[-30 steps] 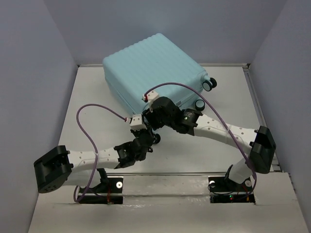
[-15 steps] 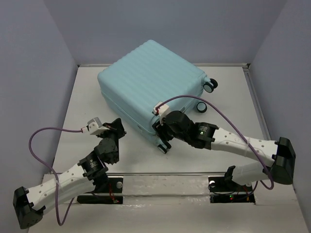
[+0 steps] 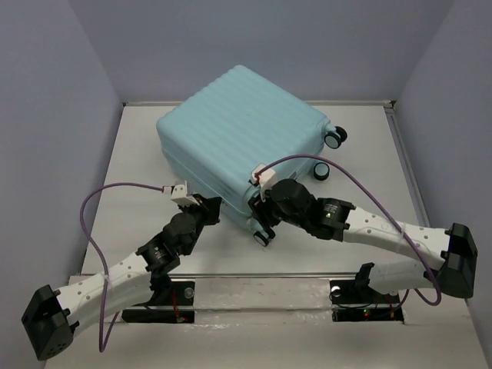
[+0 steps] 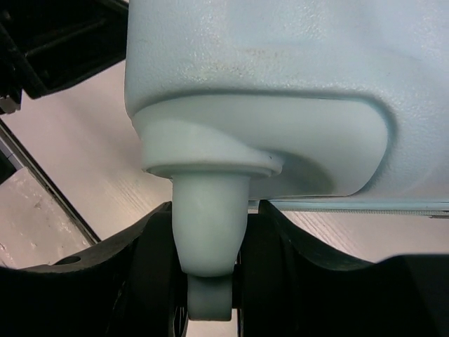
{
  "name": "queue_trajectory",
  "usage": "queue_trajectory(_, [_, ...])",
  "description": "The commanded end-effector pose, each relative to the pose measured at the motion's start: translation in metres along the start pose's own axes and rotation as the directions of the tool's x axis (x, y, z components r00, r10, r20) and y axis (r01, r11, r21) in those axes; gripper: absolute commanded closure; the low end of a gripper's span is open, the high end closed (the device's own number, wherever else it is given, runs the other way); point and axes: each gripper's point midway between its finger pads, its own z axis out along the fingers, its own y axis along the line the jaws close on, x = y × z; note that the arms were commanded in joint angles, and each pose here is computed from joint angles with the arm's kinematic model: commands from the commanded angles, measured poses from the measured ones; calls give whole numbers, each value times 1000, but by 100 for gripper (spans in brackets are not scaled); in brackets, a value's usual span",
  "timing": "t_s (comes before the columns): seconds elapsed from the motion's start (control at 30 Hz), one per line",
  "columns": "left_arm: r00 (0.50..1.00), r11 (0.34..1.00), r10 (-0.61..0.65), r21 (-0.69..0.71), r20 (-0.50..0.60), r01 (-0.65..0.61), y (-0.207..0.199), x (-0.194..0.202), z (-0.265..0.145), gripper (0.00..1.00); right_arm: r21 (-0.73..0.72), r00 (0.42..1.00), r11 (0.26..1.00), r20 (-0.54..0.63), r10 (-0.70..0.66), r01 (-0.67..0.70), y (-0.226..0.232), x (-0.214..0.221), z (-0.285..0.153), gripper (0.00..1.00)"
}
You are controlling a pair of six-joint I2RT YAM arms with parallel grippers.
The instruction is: Pack the luggage
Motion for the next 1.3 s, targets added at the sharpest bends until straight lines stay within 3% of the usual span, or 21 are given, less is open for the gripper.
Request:
queue_trajectory(0.0, [996, 949, -37, 311, -77, 59, -74, -5, -11, 94, 18, 982, 998, 183, 54, -59, -12, -41, -20, 93])
queue_trajectory(0.07, [990, 932, -19, 356, -143, 69, -85, 6, -13, 94, 128, 985, 986, 149, 91, -110, -49, -16, -23, 93])
queue_trajectory(0.17, [979, 918, -10, 386, -205, 90, -94, 20, -16, 93, 179, 980, 966, 102, 171, -187, -83, 18, -22, 93])
queue_trajectory(0.33, [970, 882, -5, 456, -242, 119, -115, 25, -23, 82, 164, 968, 958, 133, 214, -234, -83, 25, -34, 32])
queue_trajectory(0.5, [952, 814, 25, 559, -305, 158, -149, 23, -38, 69, 42, 928, 945, 207, 309, -324, -65, 24, -61, 15])
queue_trajectory(0.6, [933, 799, 48, 574, -357, 179, -162, 35, -39, 65, -59, 904, 935, 241, 353, -350, -50, 26, -70, 12])
queue_trajectory(0.7, [924, 783, 60, 592, -378, 191, -175, 42, -38, 64, -57, 890, 918, 228, 395, -393, -50, 48, -59, 11])
queue_trajectory(0.77, [926, 772, 48, 601, -375, 204, -183, 41, -37, 62, -85, 885, 906, 195, 423, -415, -44, 65, -45, 21])
queue_trajectory(0.83, [925, 765, 48, 609, -378, 209, -191, 42, -33, 61, -128, 863, 900, 255, 437, -418, -41, 53, -36, 37])
queue_trajectory(0.9, [925, 758, 39, 614, -377, 219, -201, 39, -30, 60, -119, 834, 894, 326, 445, -431, -49, 51, -32, 46])
queue_trajectory(1.0, [927, 757, 43, 618, -374, 214, -210, 37, -23, 59, -121, 781, 889, 438, 446, -441, -60, 49, -31, 46])
queue_trajectory(1.07, [927, 758, 44, 617, -373, 212, -213, 37, -20, 59, -144, 741, 890, 504, 443, -433, -62, 39, -31, 40])
queue_trajectory(1.2, [926, 766, 43, 607, -374, 210, -223, 36, -10, 59, -214, 758, 900, 487, 435, -380, -47, 39, -18, 40])
queue_trajectory(1.27, [927, 770, 43, 603, -374, 208, -230, 34, -5, 59, -244, 726, 898, 530, 439, -365, -46, 30, -20, 40])
